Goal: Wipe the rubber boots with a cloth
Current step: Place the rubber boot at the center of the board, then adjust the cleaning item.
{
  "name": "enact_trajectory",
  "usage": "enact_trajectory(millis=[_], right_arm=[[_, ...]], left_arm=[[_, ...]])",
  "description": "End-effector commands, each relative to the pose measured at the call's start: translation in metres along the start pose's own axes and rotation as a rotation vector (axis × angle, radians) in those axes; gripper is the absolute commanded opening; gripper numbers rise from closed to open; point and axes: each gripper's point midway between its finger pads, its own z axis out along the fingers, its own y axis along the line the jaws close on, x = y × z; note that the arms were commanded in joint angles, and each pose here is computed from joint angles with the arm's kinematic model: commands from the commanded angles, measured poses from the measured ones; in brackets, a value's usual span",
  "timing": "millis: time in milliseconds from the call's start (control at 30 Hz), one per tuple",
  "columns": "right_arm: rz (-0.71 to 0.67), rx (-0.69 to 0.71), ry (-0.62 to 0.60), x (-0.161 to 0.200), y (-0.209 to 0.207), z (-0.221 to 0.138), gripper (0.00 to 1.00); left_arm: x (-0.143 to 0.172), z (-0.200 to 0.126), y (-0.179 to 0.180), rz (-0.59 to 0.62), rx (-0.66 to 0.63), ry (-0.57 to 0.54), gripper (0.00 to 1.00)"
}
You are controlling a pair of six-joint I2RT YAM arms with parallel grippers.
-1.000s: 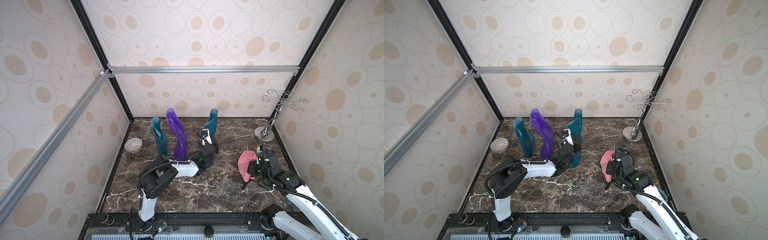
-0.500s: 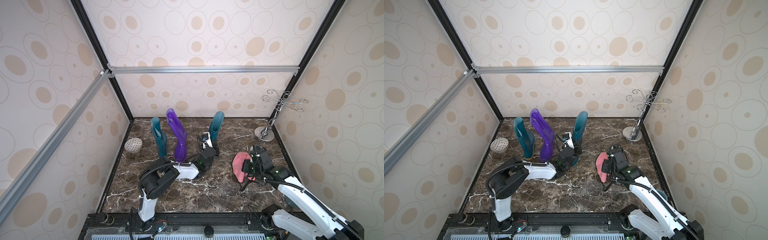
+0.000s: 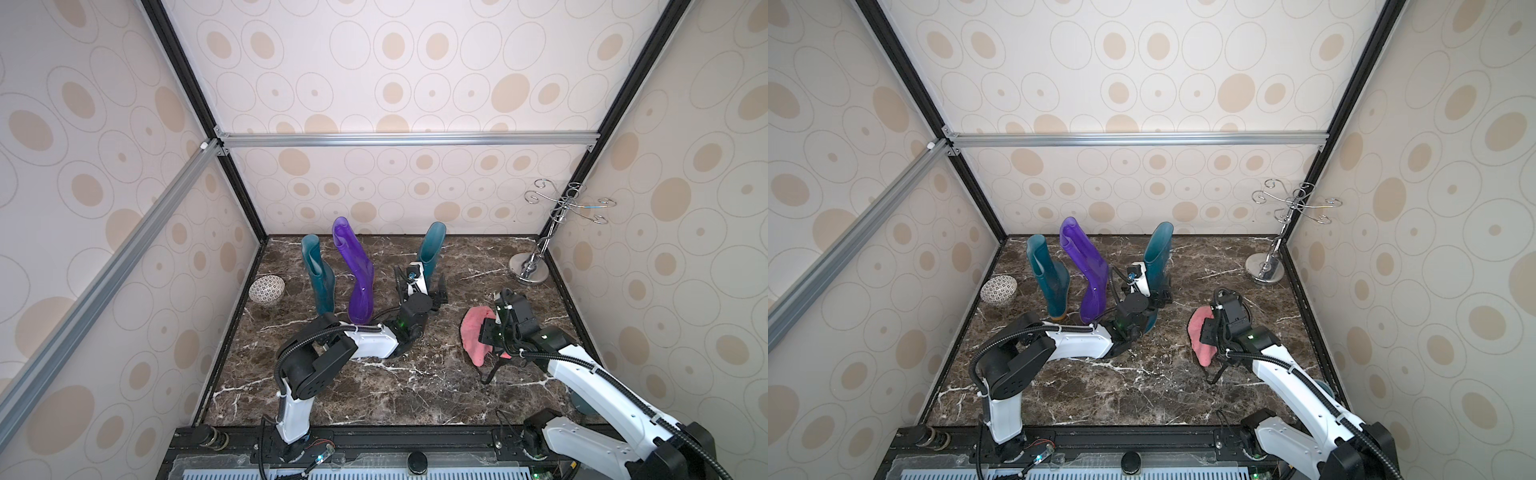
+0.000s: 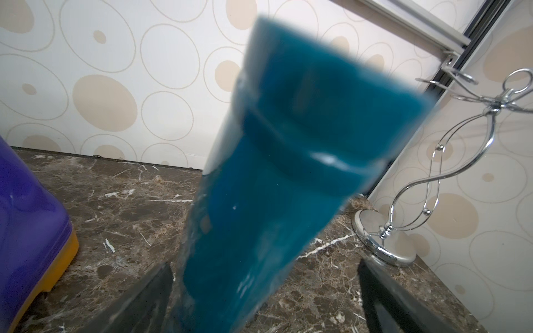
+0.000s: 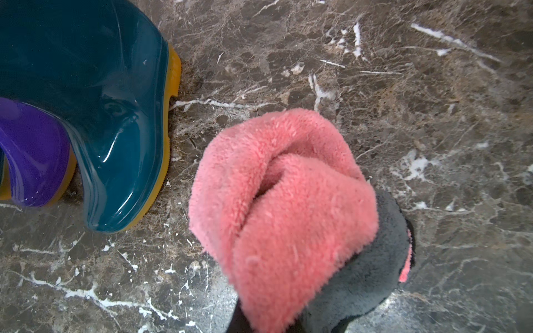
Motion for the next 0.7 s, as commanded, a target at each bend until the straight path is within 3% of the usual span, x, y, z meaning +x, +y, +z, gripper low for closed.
enact_trajectory(millis=[0, 233, 567, 667], right_arm=[[0.03, -0.009, -0.009, -0.005, 0.002, -0.001, 0.09], [0.028, -0.009, -0.017, -0.006, 0.002, -0.005, 0.29], [0.019, -0.007, -0.062, -0.02, 0.003, -0.023, 0.67], [0.014, -0.005, -0.061, -0.023, 0.004, -0.027, 0.85]], left_arm=[[-0.04, -0.004, -0.019, -0.013, 0.04, -0.079, 1.0], [-0.058, -0.01, -0.03, 0.014, 0.063, -0.114, 1.0], [-0.093, -0.03, -0.059, 0.068, 0.134, -0.186, 1.0], [-0.106, -0.039, -0.07, 0.099, 0.15, -0.21, 1.0]])
